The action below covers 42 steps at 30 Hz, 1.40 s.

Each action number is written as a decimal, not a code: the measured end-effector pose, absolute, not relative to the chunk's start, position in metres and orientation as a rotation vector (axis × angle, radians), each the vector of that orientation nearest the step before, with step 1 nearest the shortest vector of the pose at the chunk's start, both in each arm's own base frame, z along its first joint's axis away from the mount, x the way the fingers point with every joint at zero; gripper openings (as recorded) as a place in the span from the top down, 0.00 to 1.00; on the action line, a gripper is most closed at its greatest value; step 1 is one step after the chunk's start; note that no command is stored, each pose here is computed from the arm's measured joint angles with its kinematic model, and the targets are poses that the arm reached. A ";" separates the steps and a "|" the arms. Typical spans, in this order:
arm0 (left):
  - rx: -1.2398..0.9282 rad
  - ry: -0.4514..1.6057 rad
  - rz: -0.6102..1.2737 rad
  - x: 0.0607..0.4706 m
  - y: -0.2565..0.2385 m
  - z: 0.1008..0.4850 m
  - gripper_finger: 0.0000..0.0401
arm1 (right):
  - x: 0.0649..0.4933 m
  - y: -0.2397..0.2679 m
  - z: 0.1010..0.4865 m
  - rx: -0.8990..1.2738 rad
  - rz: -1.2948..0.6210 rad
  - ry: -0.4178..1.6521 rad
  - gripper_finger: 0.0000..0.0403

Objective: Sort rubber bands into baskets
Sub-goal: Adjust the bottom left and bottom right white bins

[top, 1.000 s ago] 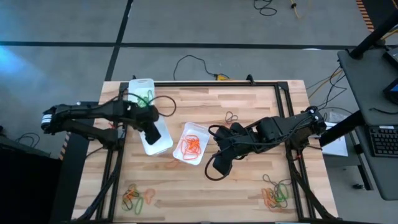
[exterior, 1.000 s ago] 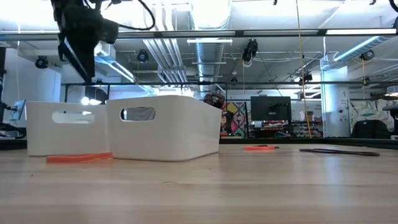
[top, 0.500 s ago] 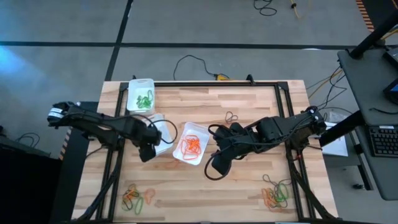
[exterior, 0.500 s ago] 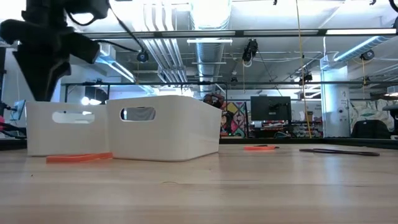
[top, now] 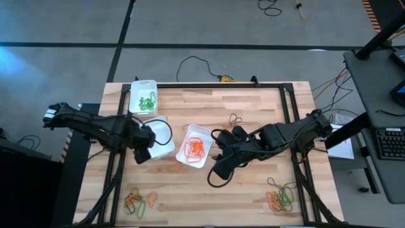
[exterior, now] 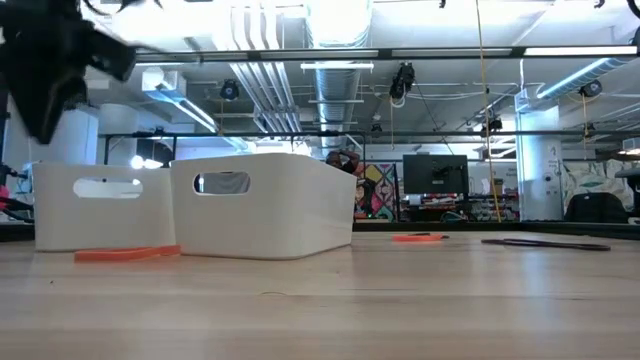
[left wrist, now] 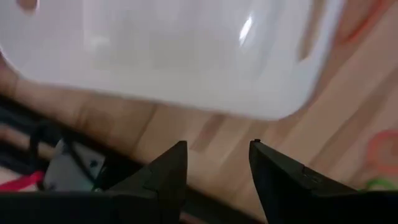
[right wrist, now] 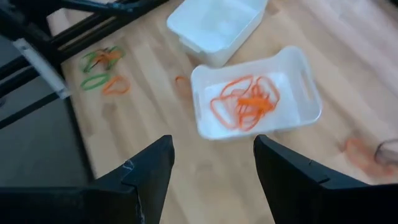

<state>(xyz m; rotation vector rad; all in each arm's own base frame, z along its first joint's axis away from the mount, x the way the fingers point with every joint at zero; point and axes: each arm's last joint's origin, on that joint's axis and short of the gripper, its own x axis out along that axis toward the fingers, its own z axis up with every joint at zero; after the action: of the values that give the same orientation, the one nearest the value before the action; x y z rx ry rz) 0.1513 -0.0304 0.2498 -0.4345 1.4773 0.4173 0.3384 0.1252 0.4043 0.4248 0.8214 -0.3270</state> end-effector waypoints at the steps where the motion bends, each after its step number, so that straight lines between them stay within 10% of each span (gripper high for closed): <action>1: -0.447 1.426 0.408 0.154 -0.030 0.253 0.61 | 0.341 0.125 0.400 0.407 -0.336 0.812 0.47; 6: -0.404 1.229 0.449 0.172 -0.030 0.253 0.61 | 0.357 0.118 0.375 0.283 -0.372 0.766 0.47; 21: -0.127 1.590 0.495 0.175 -0.022 0.190 0.61 | 0.413 0.064 0.249 0.331 -0.427 0.878 0.47; 35: -0.300 1.384 0.536 0.163 -0.022 0.250 0.61 | 0.407 0.061 0.204 0.264 -0.449 1.215 0.47; 42: -0.339 1.004 0.263 0.186 -0.045 0.296 0.61 | 0.398 0.049 0.216 0.291 -0.537 1.219 0.47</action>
<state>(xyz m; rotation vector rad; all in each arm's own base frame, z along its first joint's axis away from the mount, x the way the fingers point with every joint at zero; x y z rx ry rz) 0.1860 -0.0451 0.2956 -0.3388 1.0045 0.2629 0.3980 0.0493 0.2157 0.2905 1.2192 -0.5373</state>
